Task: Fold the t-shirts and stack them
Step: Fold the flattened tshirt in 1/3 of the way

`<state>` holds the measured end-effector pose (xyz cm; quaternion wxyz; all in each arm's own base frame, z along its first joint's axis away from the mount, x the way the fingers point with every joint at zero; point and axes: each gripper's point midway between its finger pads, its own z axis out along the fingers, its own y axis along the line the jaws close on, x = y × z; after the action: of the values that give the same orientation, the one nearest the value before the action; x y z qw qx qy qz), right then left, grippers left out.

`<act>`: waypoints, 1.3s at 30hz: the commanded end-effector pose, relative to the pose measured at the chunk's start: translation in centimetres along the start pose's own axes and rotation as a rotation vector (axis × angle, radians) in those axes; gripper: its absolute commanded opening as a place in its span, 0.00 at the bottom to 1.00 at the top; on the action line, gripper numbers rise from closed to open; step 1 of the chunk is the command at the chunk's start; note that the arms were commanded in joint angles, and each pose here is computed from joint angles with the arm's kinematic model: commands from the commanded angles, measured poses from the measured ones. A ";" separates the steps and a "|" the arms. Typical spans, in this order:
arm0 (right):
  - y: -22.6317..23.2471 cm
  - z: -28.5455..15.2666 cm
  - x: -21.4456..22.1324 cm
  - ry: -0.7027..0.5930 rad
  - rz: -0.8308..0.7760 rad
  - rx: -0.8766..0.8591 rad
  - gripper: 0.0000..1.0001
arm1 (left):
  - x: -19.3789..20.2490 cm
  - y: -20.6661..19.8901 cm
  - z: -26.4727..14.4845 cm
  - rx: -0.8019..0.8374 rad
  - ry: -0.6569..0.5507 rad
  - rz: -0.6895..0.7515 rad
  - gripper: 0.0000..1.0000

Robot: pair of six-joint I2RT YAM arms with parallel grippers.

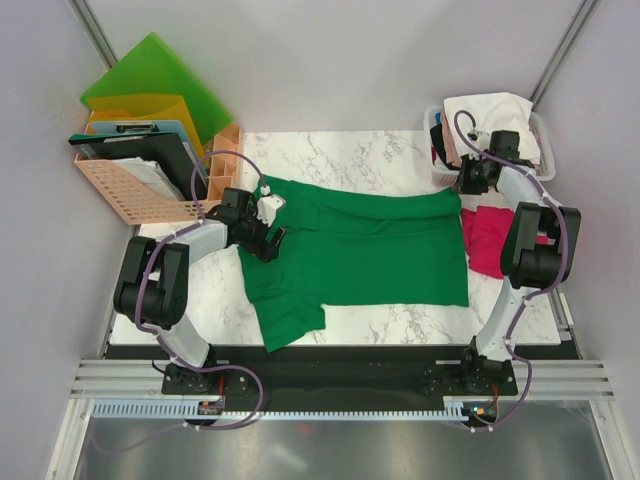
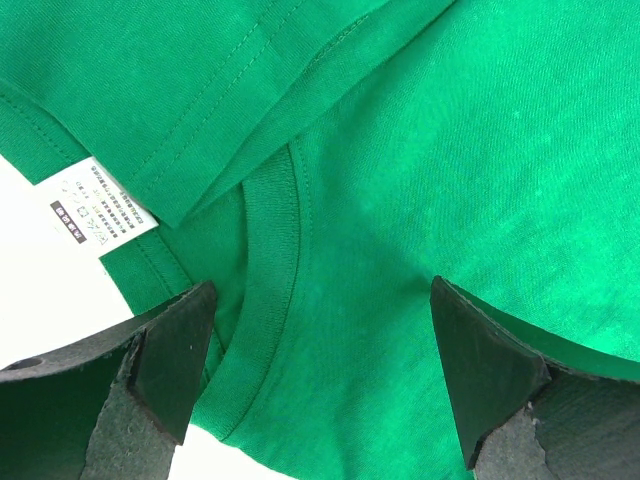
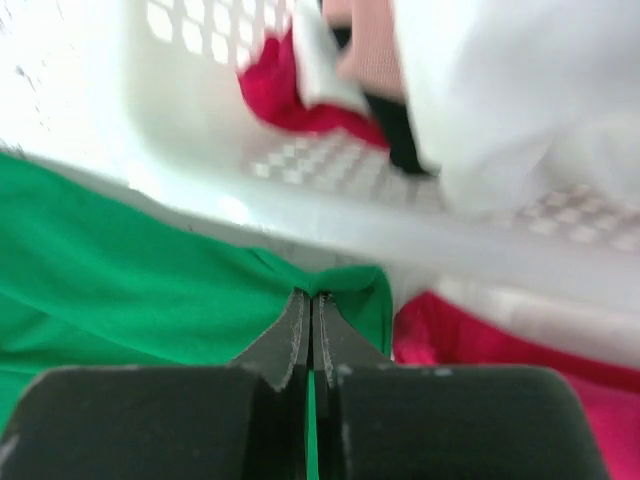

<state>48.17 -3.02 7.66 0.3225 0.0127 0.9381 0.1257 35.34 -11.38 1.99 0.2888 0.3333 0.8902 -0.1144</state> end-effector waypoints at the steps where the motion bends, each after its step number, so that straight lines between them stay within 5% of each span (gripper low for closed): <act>1: -0.4 -0.1 -3.0 -0.042 -0.030 0.009 0.00 | 2.2 -1.3 0.4 0.052 0.081 -0.008 0.95; 2: -0.4 0.1 -3.1 -0.039 -0.038 0.007 0.02 | 2.3 -1.3 0.3 0.052 0.081 -0.009 0.95; 4: -0.8 0.8 -2.8 -0.013 -0.043 0.004 0.25 | 2.2 -1.3 0.3 0.050 0.078 -0.005 0.95; 5: -0.7 1.0 -2.6 -0.003 -0.058 -0.007 0.39 | 2.2 -1.3 0.2 0.049 0.078 -0.005 0.95; 6: -0.7 1.2 -2.1 0.015 -0.056 -0.007 0.63 | 2.3 -1.3 0.2 0.049 0.078 -0.005 0.95; 9: -1.3 1.6 -0.3 0.051 -0.061 0.006 0.76 | 2.6 -1.5 0.1 0.054 0.083 -0.006 0.95; 15: -1.7 -0.9 0.3 0.000 -0.127 0.080 0.77 | 2.4 -1.4 0.0 0.050 0.082 -0.006 0.95; 21: -0.1 -8.0 1.5 -0.144 -0.219 0.143 0.79 | 1.5 -0.4 -1.1 -0.029 0.028 0.027 0.95; 30: 1.1 -14.5 4.1 -0.232 -0.248 0.202 0.90 | -4.9 3.7 -8.2 -0.349 -0.246 0.106 0.99; 36: 1.6 -16.0 4.6 -0.201 -0.232 0.206 0.97 | -6.7 7.0 -12.9 -0.583 -0.291 0.052 1.00; 39: 2.3 -15.2 5.3 -0.199 -0.202 0.149 0.97 | -6.1 6.0 -11.9 -0.508 -0.246 0.019 1.00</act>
<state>34.89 -4.28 16.40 0.4201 -0.0525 0.9060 -0.0006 37.22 -5.94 13.95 0.4692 0.2675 0.8393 0.0627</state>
